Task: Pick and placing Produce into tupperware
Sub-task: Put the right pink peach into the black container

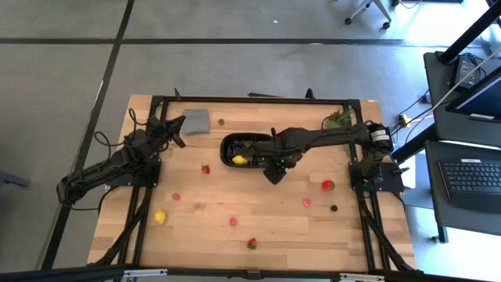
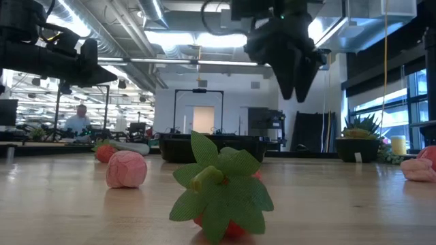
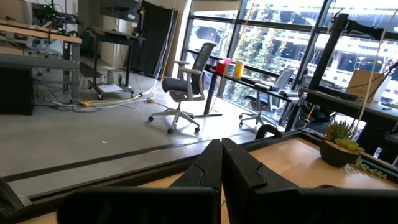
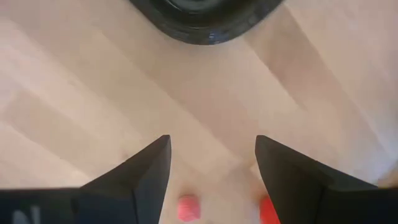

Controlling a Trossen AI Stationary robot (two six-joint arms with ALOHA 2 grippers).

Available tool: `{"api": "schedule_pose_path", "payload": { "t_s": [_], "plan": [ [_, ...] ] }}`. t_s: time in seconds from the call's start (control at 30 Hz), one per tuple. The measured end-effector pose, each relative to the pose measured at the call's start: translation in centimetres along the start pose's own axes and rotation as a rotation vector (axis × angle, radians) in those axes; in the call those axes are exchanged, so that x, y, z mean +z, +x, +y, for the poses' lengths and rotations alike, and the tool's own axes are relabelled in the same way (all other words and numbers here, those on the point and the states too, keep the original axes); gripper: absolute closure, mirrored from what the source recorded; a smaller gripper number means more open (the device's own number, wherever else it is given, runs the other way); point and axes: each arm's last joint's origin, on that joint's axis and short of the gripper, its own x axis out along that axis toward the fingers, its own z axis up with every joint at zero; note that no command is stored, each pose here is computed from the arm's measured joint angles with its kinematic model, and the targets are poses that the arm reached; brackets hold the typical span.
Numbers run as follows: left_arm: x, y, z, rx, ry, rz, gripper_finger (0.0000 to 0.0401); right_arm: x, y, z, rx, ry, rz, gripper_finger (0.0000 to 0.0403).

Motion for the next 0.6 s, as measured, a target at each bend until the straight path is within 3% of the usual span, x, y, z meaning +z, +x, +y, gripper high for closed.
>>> {"api": "schedule_pose_path", "payload": {
  "t_s": [0.27, 0.43, 0.6],
  "plan": [
    [0.0, 0.0, 0.0, 0.0, 0.0, 0.0, 0.0401, 2.1, -2.9, 1.5, 0.204, 0.098, -0.188, 0.0166],
    [0.0, 0.0, 0.0, 0.0, 0.0, 0.0, 0.0401, 4.3, -6.0, 1.9, 0.342, 0.006, -0.38, 0.0166],
    [0.0, 0.0, 0.0, 0.0, 0.0, 0.0, 0.0401, 5.9, -7.2, 1.6, 0.409, -0.019, -0.497, 0.0166]
  ]
}}
